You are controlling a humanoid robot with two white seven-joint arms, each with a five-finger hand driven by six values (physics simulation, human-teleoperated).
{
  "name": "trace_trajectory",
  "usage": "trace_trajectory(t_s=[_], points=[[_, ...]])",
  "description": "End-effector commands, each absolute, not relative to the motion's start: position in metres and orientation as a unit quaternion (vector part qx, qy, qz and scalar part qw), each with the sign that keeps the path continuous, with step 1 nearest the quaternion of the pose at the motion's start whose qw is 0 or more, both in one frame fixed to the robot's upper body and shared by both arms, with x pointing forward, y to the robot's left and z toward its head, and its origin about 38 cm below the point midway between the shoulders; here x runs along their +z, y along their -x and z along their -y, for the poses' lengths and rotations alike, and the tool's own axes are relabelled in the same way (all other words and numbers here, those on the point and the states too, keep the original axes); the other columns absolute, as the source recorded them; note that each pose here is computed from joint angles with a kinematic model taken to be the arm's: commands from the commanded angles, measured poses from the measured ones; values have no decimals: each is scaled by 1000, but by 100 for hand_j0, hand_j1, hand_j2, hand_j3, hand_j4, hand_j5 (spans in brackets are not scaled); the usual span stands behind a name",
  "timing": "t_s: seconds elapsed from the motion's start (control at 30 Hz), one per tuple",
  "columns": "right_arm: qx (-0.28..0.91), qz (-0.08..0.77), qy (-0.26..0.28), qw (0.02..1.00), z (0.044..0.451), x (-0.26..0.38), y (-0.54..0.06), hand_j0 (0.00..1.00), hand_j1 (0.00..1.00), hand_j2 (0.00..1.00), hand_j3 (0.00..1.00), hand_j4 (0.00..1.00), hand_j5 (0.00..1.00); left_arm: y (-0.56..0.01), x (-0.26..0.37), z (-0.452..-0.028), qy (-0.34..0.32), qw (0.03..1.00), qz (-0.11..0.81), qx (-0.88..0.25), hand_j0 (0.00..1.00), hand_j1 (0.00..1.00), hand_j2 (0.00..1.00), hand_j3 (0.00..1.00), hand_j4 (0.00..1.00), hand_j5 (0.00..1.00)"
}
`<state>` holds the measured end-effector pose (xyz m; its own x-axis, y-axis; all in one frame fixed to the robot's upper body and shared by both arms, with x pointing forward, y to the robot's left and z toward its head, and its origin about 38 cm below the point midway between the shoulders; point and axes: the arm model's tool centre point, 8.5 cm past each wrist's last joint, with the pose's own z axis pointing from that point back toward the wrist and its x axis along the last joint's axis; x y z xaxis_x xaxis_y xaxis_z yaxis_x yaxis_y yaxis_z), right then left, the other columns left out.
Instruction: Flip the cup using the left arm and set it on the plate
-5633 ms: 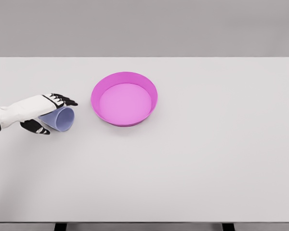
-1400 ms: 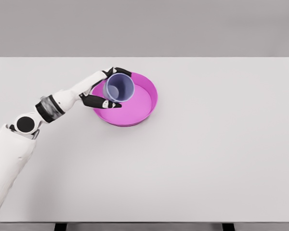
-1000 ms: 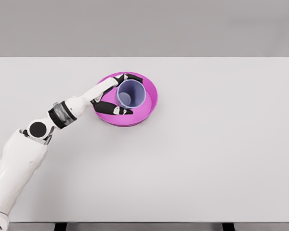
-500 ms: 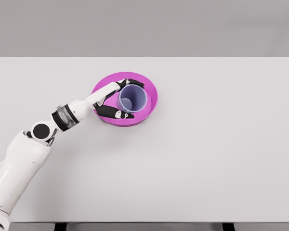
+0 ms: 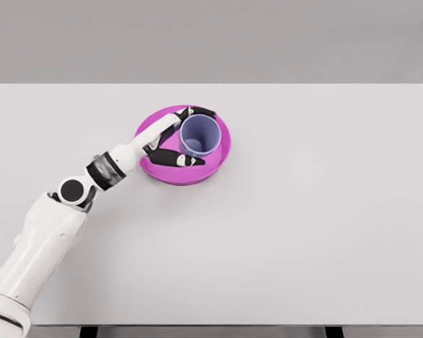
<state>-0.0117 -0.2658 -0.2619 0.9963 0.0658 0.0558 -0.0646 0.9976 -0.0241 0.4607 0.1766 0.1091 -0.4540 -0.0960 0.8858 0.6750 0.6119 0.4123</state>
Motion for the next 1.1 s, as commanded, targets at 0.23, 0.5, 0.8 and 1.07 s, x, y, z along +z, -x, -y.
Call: trace_trajectory(t_s=[0.23,0.5,0.8,1.07], points=[[33,28,11,999,266,-262,12,100,100,100,100,100,100,-471,100,-176,194,508,751,-375,72,72,72,72,72,72],[33,28,11,999,266,-262,12,100,100,100,100,100,100,-476,98,-180,188,517,746,-375,75,75,75,75,75,75],[32,28,11,999,266,-262,12,100,100,100,100,100,100,-480,102,-185,185,518,753,-362,75,75,75,75,75,75],[32,28,11,999,266,-262,12,100,100,100,100,100,100,-478,98,-182,189,521,750,-362,76,76,76,76,76,76]])
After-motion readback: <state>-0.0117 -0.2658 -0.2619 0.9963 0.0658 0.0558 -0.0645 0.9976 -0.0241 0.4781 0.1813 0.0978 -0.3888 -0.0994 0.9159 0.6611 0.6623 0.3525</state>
